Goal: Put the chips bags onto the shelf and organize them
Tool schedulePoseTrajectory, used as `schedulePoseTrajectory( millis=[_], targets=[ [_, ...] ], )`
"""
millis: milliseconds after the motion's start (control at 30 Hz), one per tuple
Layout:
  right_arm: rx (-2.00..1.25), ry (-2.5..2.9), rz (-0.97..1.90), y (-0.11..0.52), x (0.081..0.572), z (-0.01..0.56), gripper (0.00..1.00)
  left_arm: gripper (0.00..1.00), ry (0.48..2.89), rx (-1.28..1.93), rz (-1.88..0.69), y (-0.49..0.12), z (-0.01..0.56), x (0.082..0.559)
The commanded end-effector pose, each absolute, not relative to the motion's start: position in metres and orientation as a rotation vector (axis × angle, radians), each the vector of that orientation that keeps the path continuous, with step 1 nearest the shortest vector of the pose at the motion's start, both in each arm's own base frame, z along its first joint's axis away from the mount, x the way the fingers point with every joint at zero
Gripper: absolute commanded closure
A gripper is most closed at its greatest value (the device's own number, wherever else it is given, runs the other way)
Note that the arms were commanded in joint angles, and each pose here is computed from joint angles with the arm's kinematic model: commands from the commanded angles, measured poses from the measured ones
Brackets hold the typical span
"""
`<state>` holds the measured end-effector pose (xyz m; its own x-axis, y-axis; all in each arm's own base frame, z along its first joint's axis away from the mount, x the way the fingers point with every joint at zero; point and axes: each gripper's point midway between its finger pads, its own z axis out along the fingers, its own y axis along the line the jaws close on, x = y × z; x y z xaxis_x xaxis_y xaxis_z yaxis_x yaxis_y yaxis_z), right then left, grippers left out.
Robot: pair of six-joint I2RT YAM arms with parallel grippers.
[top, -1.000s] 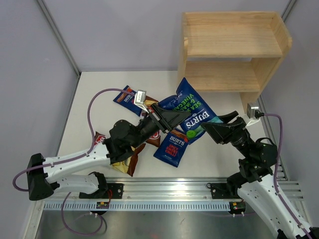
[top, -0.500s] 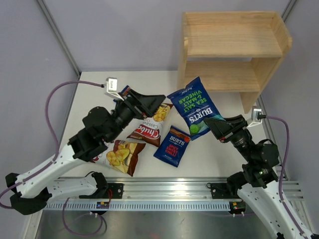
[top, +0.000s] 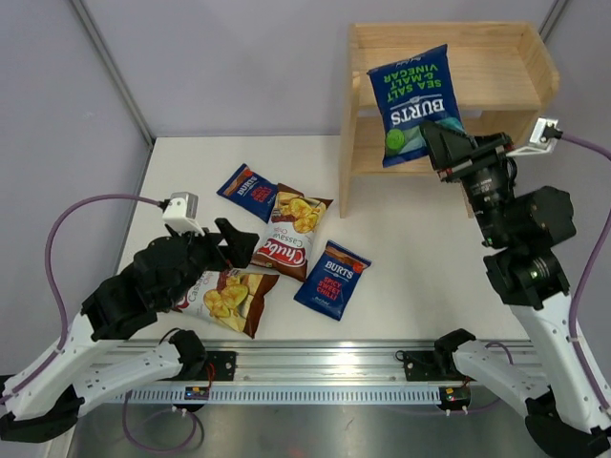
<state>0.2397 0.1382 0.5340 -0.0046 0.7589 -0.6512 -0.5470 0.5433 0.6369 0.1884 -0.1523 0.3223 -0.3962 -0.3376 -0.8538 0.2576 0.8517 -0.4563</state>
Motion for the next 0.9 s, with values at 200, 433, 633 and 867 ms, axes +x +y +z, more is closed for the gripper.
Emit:
schedulePoseTrajectory(
  millis=[200,433,633,867],
  targets=[
    [0.421,1.274,0.717,0.127,0.356,0.540,0.86,0.01,1.934,0.035,-0.532,-0.114,0.301,0.163],
    [0.427,1.313,0.734,0.132,0.413,0.528,0.85,0.01,1.931,0.070,-0.523,-0.097,0.296,0.150],
    [0.437,1.424,0.834,0.145,0.448,0.508,0.81,0.01,1.925,0.070,-0.508,-0.089,0.293,0.146],
    [0.574,1.478,0.862,0.147,0.470,0.491,0.77,0.01,1.916,0.055,-0.504,-0.083,0.295,0.145]
  ],
)
